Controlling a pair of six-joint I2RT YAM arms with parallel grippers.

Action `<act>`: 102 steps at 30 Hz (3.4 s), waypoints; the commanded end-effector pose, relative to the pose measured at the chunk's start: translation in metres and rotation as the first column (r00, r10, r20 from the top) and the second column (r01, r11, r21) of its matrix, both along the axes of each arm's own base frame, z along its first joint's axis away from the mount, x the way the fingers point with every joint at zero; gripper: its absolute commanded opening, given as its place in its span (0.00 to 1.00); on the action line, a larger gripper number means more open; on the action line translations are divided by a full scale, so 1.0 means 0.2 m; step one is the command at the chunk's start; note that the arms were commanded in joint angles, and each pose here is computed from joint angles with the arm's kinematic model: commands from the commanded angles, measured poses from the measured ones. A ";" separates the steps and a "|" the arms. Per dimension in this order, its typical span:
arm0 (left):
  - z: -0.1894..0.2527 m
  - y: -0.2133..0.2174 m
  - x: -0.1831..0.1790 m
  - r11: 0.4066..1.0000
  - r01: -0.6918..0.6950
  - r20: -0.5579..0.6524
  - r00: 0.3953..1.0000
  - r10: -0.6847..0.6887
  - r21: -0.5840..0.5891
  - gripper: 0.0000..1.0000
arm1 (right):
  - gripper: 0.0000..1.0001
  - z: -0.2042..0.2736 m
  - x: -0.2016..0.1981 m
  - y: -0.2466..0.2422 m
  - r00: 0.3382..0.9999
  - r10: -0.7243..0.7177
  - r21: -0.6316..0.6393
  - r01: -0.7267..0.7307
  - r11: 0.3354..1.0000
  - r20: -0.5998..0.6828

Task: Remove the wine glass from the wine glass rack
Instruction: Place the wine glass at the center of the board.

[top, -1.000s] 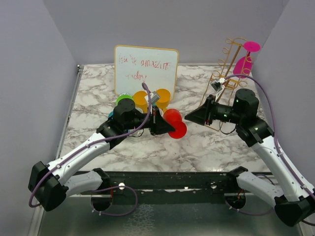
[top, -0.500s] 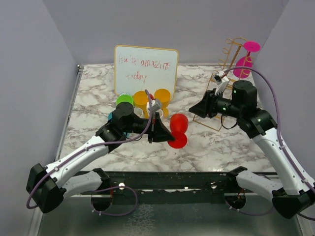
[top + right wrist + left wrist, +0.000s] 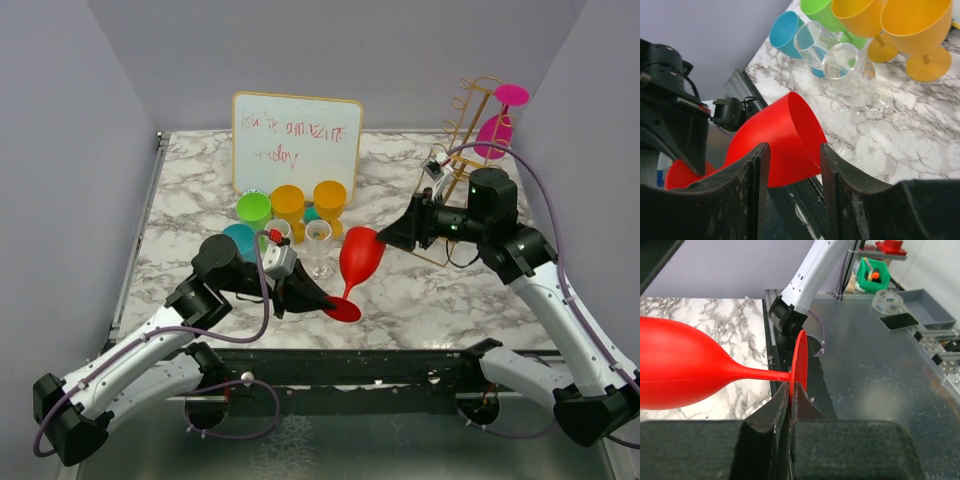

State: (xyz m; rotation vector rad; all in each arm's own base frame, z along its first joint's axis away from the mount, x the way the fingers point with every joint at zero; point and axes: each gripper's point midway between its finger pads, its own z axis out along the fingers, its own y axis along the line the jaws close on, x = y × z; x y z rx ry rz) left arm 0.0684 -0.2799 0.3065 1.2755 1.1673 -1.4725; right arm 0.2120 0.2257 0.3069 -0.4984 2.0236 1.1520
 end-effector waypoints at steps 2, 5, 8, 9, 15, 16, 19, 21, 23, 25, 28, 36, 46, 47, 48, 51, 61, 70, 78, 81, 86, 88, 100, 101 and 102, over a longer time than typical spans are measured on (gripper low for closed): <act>-0.07 0.00 -0.04 0.996 0.084 0.090 0.992 -0.085 0.009 0.00 | 0.51 0.07 -0.07 0.06 0.994 0.107 0.093 -0.109 0.990 0.029; -0.09 0.00 -0.05 0.994 0.109 0.130 0.986 -0.109 0.009 0.00 | 0.52 0.04 -0.08 0.08 0.990 0.142 0.092 -0.141 0.986 -0.001; -0.10 0.01 -0.06 0.991 0.137 0.213 0.968 -0.132 -0.007 0.00 | 0.53 -0.01 -0.07 0.08 0.988 0.150 0.067 -0.148 0.987 -0.026; -0.11 0.01 -0.07 0.988 0.152 0.240 0.960 -0.144 -0.014 0.00 | 0.52 -0.03 -0.07 0.08 0.988 0.153 0.061 -0.151 0.987 -0.025; -0.14 0.02 -0.10 0.980 0.200 0.276 0.942 -0.189 -0.014 0.00 | 0.50 -0.03 -0.12 0.11 0.973 0.230 0.114 -0.227 0.967 -0.015; -0.14 0.02 -0.10 0.979 0.203 0.274 0.942 -0.192 -0.012 0.00 | 0.49 -0.02 -0.14 0.11 0.964 0.267 0.125 -0.264 0.956 -0.008; -0.15 0.02 -0.10 0.977 0.214 0.279 0.939 -0.203 -0.008 0.00 | 0.49 -0.03 -0.18 0.12 0.942 0.334 0.132 -0.329 0.935 -0.020; -0.17 0.02 -0.10 0.977 0.214 0.285 0.936 -0.204 -0.003 0.00 | 0.49 -0.02 -0.20 0.13 0.931 0.363 0.140 -0.355 0.924 -0.034; -0.19 0.02 -0.10 0.977 0.215 0.298 0.932 -0.205 0.000 0.00 | 0.49 -0.02 -0.20 0.13 0.926 0.376 0.147 -0.366 0.919 -0.044; -0.21 0.02 -0.09 0.978 0.210 0.304 0.931 -0.201 0.003 0.00 | 0.49 -0.01 -0.22 0.13 0.920 0.390 0.154 -0.380 0.912 -0.042; -0.25 0.02 -0.09 0.979 0.204 0.296 0.934 -0.201 0.022 0.00 | 0.42 0.01 -0.26 0.13 0.900 0.436 0.172 -0.426 0.888 -0.021; -0.31 0.03 -0.10 0.975 0.220 0.306 0.926 -0.220 0.036 0.00 | 0.38 0.06 -0.40 0.11 0.837 0.547 0.216 -0.533 0.818 -0.007; -0.34 0.02 -0.08 0.979 0.198 0.318 0.926 -0.203 0.051 0.00 | 0.31 0.11 -0.47 0.09 0.805 0.592 0.232 -0.582 0.780 0.029; -0.34 0.02 -0.07 0.980 0.191 0.321 0.926 -0.197 0.051 0.00 | 0.28 0.11 -0.47 0.08 0.804 0.594 0.232 -0.584 0.778 0.033; -0.34 0.02 -0.07 0.981 0.188 0.325 0.926 -0.194 0.051 0.00 | 0.25 0.11 -0.47 0.09 0.802 0.596 0.234 -0.586 0.776 0.033; -0.33 0.02 -0.06 0.983 0.180 0.344 0.921 -0.185 0.046 0.00 | 0.13 0.11 -0.46 0.09 0.810 0.586 0.232 -0.574 0.785 0.022; -0.29 0.03 -0.03 0.992 0.126 0.377 0.917 -0.129 0.033 0.56 | 0.00 0.13 -0.42 0.09 0.852 0.517 0.194 -0.521 0.831 0.075; -0.26 0.01 0.06 0.998 -0.004 0.279 0.960 -0.013 0.059 0.99 | 0.00 0.01 -0.29 0.07 0.922 0.385 0.090 -0.386 0.918 0.022; -0.22 -0.02 0.32 0.940 -0.323 0.101 0.944 0.313 0.105 0.99 | 0.00 -0.21 -0.09 0.00 0.986 0.166 -0.183 -0.167 0.969 -0.025; -0.18 -0.02 0.44 0.883 -0.447 -0.016 0.891 0.454 0.139 0.99 | 0.01 -0.28 -0.03 -0.01 0.993 0.117 -0.343 -0.101 0.934 0.029; -0.16 0.04 0.67 0.698 -0.653 -0.088 0.709 0.700 0.294 0.99 | 0.01 -0.32 0.09 0.01 0.993 0.045 -0.456 0.008 0.890 0.106; -0.12 0.05 0.71 0.666 -0.677 -0.071 0.683 0.727 0.313 0.99 | 0.00 -0.33 0.13 0.02 0.988 0.033 -0.468 0.041 0.883 0.148; -0.04 0.44 0.92 0.228 -0.927 -0.095 0.209 0.973 0.299 0.99 | 0.01 -0.45 0.27 0.14 0.971 0.079 -0.535 0.056 0.843 0.226; -0.04 0.46 0.93 0.211 -0.927 -0.090 0.192 0.977 0.309 0.99 | 0.01 -0.46 0.29 0.14 0.970 0.069 -0.546 0.073 0.835 0.234; -0.05 0.47 0.93 0.198 -0.927 -0.089 0.178 0.980 0.319 0.99 | 0.00 -0.47 0.32 0.14 0.969 0.061 -0.559 0.086 0.825 0.239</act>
